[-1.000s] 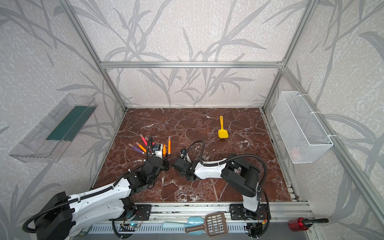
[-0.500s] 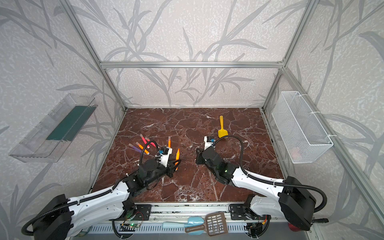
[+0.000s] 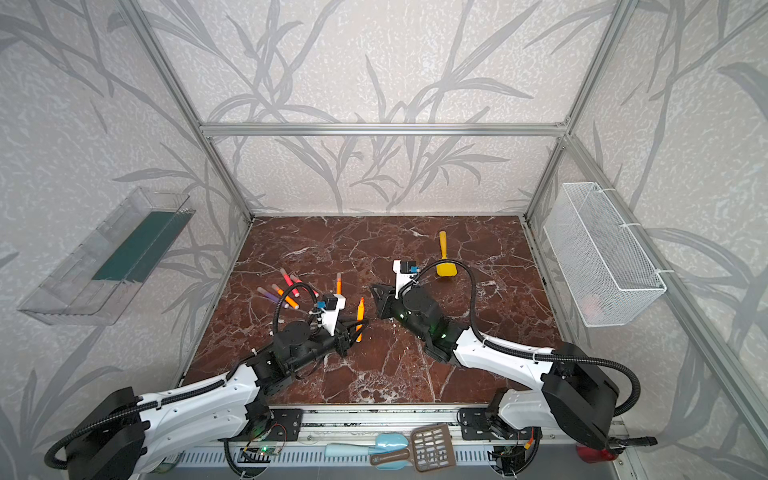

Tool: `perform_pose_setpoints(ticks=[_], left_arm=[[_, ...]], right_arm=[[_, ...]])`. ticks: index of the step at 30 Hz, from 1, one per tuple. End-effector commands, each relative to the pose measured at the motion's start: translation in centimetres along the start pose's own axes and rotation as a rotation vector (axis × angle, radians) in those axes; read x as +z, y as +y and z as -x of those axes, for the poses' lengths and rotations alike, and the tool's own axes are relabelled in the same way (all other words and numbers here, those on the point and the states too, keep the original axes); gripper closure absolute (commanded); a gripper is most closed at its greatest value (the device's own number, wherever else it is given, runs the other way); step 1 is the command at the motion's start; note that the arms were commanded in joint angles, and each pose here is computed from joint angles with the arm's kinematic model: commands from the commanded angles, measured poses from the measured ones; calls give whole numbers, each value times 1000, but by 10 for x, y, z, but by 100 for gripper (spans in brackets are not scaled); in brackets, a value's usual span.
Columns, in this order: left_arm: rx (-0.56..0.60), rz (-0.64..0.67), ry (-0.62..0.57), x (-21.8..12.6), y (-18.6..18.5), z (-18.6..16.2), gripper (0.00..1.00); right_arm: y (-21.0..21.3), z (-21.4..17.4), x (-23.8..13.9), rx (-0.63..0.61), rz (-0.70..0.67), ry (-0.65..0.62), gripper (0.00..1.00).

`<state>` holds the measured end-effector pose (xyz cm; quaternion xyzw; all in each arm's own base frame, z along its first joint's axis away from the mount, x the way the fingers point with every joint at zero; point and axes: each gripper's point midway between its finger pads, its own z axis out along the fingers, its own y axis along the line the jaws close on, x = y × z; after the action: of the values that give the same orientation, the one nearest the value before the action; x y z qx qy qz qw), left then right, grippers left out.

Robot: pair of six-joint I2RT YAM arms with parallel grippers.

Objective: Insert the pens into the pen caps
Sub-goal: 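Lower the pale cap onto the orange marker tip held by the left gripper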

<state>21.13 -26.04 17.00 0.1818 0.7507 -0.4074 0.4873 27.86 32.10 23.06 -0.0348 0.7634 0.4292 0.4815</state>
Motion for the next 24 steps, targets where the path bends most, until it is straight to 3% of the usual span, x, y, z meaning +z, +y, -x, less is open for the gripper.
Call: perform_pose_setpoints(ticks=[1, 24], left_arm=[[-7, -20, -24, 1, -4, 5, 100], [-25, 5, -32, 6, 1, 4, 100]], right_arm=[[23, 17, 2, -9, 90, -41, 100], [31, 4, 10, -13, 123, -2, 100]])
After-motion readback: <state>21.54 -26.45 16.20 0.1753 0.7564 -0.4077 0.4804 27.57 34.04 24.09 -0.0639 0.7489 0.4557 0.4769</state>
